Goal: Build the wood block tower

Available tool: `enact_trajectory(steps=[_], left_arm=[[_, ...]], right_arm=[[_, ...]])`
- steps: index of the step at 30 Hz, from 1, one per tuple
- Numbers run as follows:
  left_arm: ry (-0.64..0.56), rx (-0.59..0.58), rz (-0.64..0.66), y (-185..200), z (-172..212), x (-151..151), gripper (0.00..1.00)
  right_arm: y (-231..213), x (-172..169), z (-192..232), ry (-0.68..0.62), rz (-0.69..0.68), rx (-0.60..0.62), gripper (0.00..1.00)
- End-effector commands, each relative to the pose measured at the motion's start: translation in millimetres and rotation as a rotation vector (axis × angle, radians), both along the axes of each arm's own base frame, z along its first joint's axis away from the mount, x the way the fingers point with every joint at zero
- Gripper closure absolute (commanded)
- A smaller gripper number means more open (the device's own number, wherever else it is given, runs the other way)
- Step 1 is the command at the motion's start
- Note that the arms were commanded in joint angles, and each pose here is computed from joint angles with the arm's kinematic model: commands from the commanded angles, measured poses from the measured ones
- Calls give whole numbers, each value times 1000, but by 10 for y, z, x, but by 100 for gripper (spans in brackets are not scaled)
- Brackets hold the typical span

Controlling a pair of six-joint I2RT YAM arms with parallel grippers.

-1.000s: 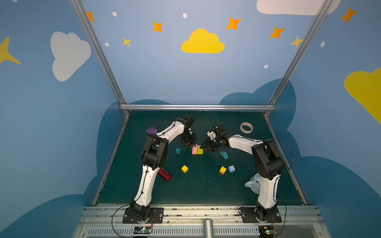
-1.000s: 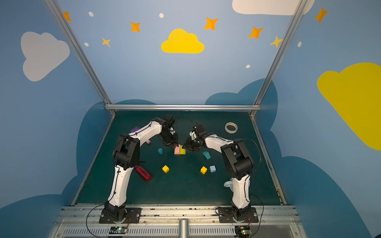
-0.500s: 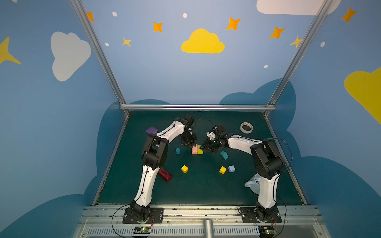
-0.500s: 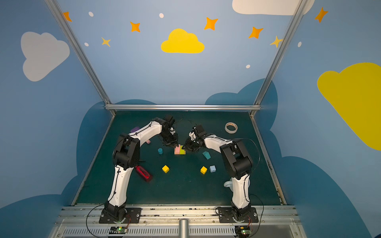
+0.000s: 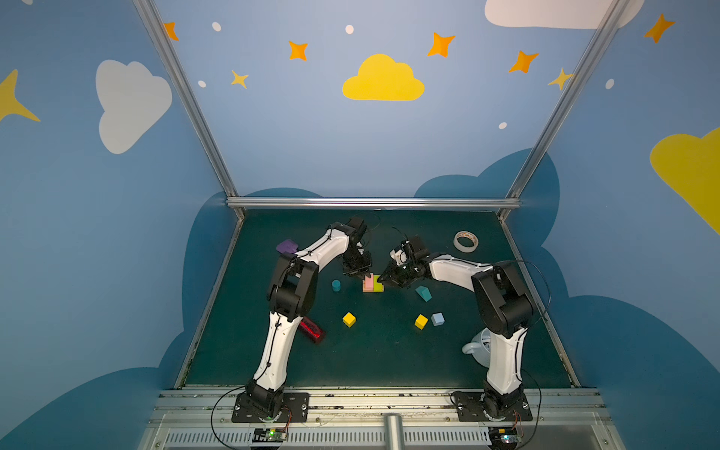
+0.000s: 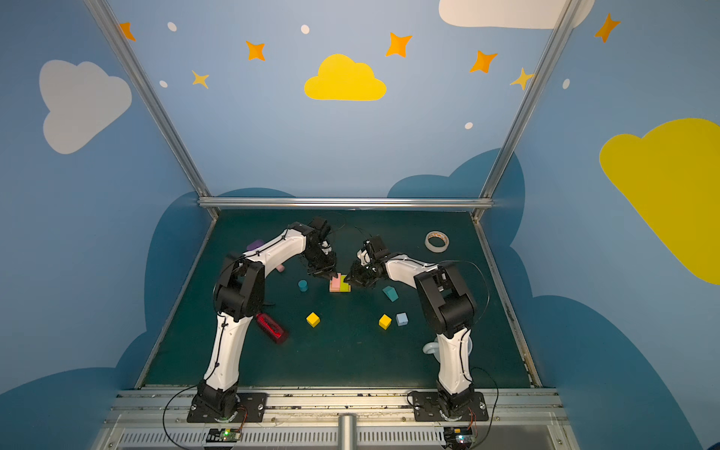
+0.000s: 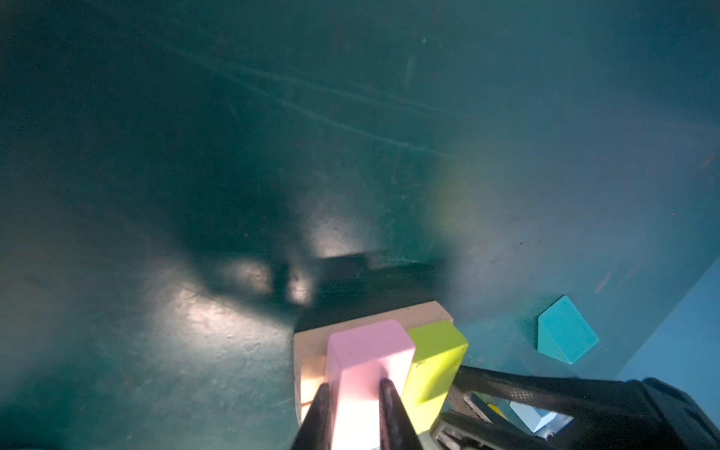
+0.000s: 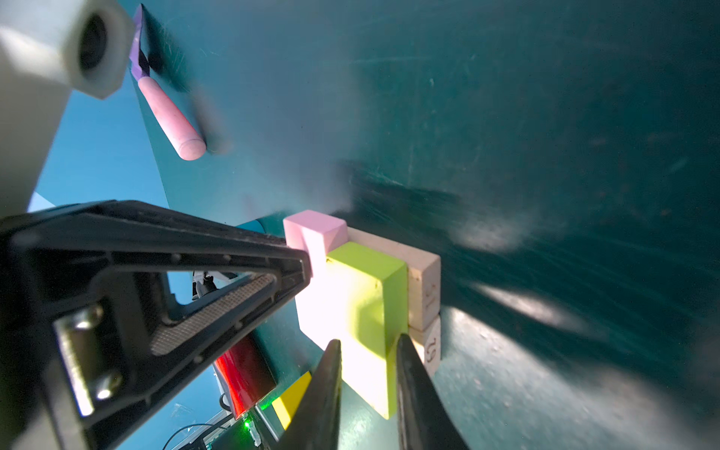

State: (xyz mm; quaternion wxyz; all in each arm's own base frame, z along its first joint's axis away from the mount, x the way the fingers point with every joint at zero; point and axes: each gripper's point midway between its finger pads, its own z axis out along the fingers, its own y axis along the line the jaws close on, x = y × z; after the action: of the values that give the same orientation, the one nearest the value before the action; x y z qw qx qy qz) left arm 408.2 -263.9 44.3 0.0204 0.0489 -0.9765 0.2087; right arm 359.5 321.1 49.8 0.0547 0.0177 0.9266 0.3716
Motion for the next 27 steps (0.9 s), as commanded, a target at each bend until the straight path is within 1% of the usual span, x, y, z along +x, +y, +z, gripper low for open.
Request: enact_trajectory(steps=[1, 7, 10, 13, 16, 18, 20, 21, 22, 24, 25, 26, 27], left_arm=[[4, 27, -1, 44, 41, -61, 75], [-16, 25, 4, 39, 135, -17, 74], [-27, 24, 6, 37, 186, 14, 73], [-37, 18, 10, 36, 250, 41, 71], [-51, 7, 17, 25, 322, 65, 71], [-65, -2, 21, 18, 381, 85, 71], [-80, -9, 25, 28, 451, 109, 71], [-87, -14, 28, 25, 488, 118, 71], [-91, -17, 27, 25, 519, 112, 71], [-102, -25, 29, 24, 590, 98, 71], [-109, -29, 32, 31, 627, 90, 71], [-119, -31, 35, 41, 659, 79, 71], [-126, -35, 39, 51, 684, 70, 71]], right_arm=[[81, 48, 92, -21, 12, 23, 74], [91, 57, 129, -28, 13, 26, 71], [85, 67, 169, -40, 17, 24, 68], [44, 82, 235, -61, 10, 12, 61], [-5, 81, 320, -84, 4, -2, 56], [-43, 72, 387, -99, -2, -9, 55], [-86, 48, 447, -113, -7, -16, 55], [-104, 29, 472, -118, -8, -17, 58], [-120, 2, 495, -123, -10, -18, 63], [-160, -65, 510, -125, -12, -19, 82], [-179, -109, 508, -122, -13, -20, 95], [-200, -157, 500, -119, -12, -24, 100], [-227, -204, 468, -111, -12, -31, 100]])
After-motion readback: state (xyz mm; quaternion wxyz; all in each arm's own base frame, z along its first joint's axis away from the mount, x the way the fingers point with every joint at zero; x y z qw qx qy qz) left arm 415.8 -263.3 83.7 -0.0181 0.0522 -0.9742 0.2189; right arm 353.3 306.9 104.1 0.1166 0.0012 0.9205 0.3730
